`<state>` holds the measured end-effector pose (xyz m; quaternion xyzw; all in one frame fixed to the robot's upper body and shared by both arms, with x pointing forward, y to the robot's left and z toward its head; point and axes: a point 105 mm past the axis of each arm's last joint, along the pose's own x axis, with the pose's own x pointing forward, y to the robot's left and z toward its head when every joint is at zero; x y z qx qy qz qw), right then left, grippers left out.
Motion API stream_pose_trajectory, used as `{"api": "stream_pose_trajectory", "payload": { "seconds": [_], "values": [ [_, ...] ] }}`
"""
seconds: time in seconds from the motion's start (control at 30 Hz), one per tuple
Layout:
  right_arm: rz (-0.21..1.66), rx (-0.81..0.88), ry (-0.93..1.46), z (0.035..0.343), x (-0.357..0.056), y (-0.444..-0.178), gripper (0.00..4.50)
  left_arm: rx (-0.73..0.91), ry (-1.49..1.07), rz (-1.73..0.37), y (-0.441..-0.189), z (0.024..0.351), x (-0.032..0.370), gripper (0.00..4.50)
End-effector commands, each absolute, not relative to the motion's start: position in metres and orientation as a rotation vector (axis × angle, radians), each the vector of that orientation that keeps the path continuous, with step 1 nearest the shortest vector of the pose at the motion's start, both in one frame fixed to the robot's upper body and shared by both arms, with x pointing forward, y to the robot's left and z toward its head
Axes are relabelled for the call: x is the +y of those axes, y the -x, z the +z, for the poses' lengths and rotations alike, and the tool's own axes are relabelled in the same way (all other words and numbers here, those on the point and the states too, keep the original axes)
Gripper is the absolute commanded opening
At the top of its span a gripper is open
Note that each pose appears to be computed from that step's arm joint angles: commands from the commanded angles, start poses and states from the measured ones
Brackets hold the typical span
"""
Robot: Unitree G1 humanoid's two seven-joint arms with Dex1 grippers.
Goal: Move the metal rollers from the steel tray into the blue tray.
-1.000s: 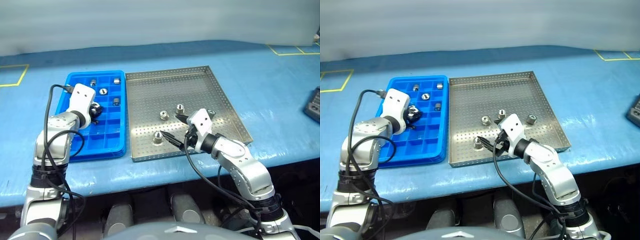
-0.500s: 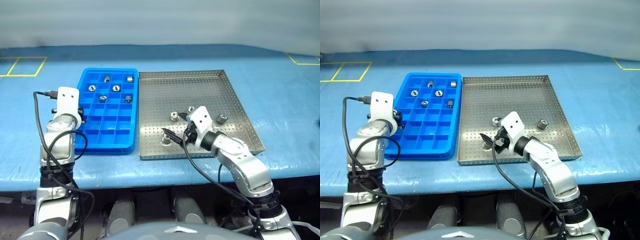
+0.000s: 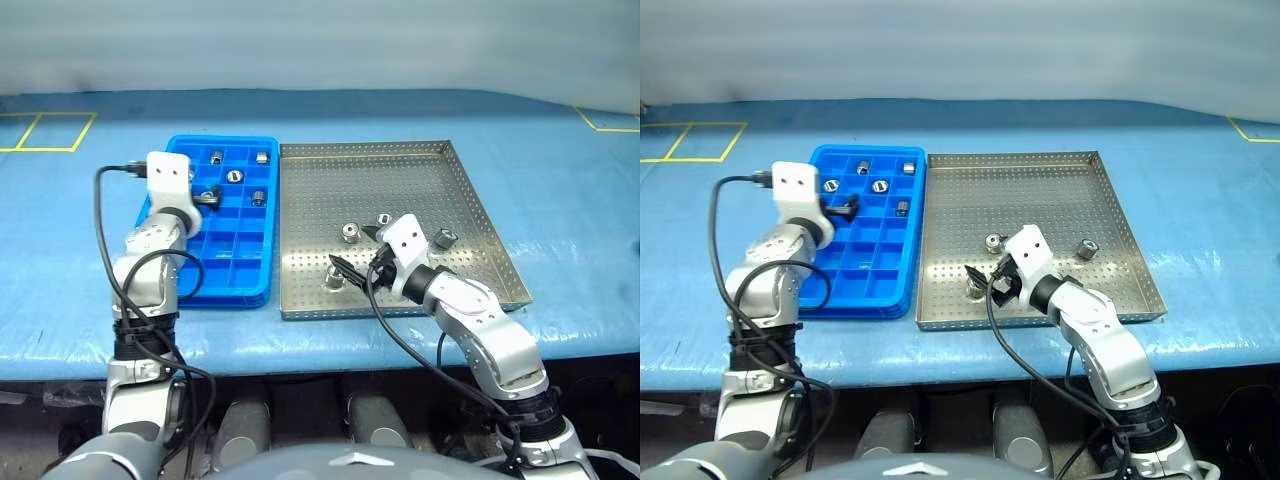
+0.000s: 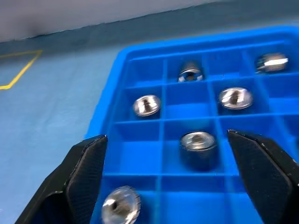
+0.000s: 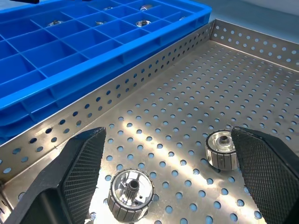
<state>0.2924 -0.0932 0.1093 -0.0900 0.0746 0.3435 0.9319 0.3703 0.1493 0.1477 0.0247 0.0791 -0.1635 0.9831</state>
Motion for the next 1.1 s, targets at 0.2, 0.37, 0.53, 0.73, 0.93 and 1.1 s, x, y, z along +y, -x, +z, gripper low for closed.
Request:
{"api": "stream_pose_trajectory", "payload": {
  "seconds": [0.2,0.37,0.53,0.73,0.93,1.1],
  "values": [
    [0.61,0.178,0.283,0.114,-0.127,-0.276,4.5,0.361,-0.312,-1.059,-0.305,0.114,0.06,4.46],
    [0.559,0.191,0.286,0.112,-0.136,-0.272,4.5,0.486,-0.443,-1.102,-0.304,0.084,0.064,4.46],
    [0.551,0.181,0.273,0.111,-0.132,-0.27,4.5,0.529,-0.472,-1.082,-0.31,0.066,0.06,4.46],
    [0.547,0.175,0.274,0.111,-0.13,-0.27,4.5,0.499,-0.385,-1.004,-0.322,0.066,0.053,4.46],
    [0.534,0.169,0.283,0.113,-0.131,-0.274,4.5,0.5,-0.39,-0.954,-0.326,0.067,0.061,2.87],
    [0.543,0.166,0.288,0.113,-0.129,-0.278,4.5,0.513,-0.405,-0.932,-0.326,0.067,0.071,1.69]
  ]
}}
